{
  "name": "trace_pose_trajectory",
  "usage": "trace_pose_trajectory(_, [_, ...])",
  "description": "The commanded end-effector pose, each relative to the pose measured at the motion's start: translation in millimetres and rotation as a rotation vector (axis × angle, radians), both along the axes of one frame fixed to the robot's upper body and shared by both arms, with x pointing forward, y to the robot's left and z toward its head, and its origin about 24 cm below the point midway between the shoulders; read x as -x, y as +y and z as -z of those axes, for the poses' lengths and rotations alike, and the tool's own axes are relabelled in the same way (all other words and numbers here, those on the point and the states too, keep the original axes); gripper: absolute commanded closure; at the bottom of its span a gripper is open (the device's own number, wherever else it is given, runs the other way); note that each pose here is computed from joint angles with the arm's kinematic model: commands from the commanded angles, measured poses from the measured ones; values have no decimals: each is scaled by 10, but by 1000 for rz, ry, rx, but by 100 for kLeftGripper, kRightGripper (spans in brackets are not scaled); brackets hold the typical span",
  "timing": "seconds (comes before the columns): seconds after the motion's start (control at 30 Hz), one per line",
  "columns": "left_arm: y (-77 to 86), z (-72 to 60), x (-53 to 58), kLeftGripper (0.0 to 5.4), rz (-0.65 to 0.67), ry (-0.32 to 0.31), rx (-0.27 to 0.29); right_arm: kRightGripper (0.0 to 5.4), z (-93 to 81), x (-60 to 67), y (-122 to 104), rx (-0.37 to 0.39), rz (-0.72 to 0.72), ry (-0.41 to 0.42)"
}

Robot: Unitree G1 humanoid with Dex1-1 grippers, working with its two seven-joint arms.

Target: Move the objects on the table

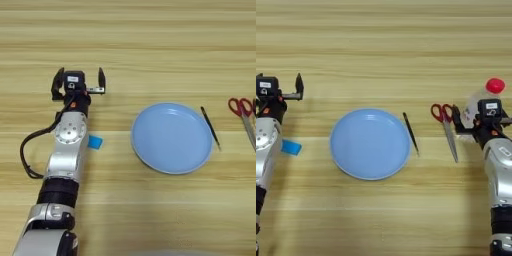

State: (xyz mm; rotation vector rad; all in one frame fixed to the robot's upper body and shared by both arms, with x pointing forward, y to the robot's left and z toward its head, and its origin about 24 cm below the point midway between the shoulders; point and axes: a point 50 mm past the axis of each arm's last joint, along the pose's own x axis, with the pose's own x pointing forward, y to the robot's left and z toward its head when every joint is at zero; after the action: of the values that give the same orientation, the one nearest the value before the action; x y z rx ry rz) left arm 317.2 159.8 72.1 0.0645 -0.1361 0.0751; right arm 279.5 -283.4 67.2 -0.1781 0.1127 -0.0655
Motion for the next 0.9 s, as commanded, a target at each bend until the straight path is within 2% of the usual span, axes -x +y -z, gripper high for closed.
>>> trace_pose_trajectory(0.03, [18,9,7,0,-1,11,0,1,-107,-29,-21,20,-6,-35])
trace_pose_trajectory(0.43, [11,14,5,0,-1,11,0,1,-233,-28,-41,40,7,-87])
trace_pose_trajectory(0.9, [2,12,5,0,2,9,-1,1,-564,-20,-48,28,29,-260])
